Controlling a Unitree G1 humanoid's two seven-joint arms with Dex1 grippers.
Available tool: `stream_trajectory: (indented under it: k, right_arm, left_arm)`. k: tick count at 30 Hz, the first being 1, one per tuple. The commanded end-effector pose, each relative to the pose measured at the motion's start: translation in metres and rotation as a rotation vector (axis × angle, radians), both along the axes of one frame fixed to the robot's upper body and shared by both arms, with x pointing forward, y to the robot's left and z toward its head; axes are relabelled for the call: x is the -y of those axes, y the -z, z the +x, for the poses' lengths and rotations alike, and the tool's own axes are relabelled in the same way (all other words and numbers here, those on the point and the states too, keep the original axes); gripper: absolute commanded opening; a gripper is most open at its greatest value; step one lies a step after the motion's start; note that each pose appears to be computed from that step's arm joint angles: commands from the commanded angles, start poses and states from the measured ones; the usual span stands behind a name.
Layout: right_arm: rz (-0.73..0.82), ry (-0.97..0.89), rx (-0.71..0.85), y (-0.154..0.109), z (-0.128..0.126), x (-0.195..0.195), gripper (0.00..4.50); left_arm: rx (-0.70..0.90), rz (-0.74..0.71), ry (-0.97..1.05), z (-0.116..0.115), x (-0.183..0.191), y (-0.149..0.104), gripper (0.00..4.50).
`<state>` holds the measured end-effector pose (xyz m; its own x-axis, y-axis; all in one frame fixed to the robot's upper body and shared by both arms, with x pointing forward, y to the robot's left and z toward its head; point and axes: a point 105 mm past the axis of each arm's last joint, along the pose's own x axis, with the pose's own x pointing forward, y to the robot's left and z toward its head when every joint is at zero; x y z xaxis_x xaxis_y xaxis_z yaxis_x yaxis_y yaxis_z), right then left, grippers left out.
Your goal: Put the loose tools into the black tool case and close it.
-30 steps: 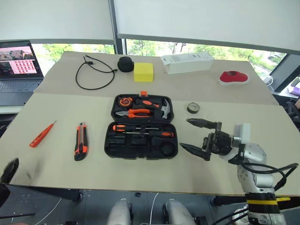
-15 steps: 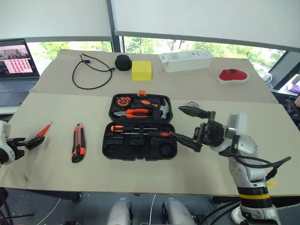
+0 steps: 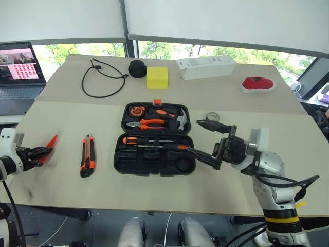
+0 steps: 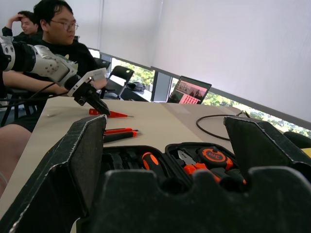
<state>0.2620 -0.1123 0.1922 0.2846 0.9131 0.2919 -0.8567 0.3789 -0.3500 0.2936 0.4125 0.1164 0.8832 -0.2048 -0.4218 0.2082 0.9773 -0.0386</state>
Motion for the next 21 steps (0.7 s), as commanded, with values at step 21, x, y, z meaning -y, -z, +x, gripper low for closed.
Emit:
stream_trajectory:
  k: [21]
  right_arm:
    - [-0.244, 0.014, -0.024, 0.01, -0.01, 0.042, 4.5]
  left_arm:
    - [0.047, 0.386, 1.196, 0.018, 0.248, -0.037, 0.03]
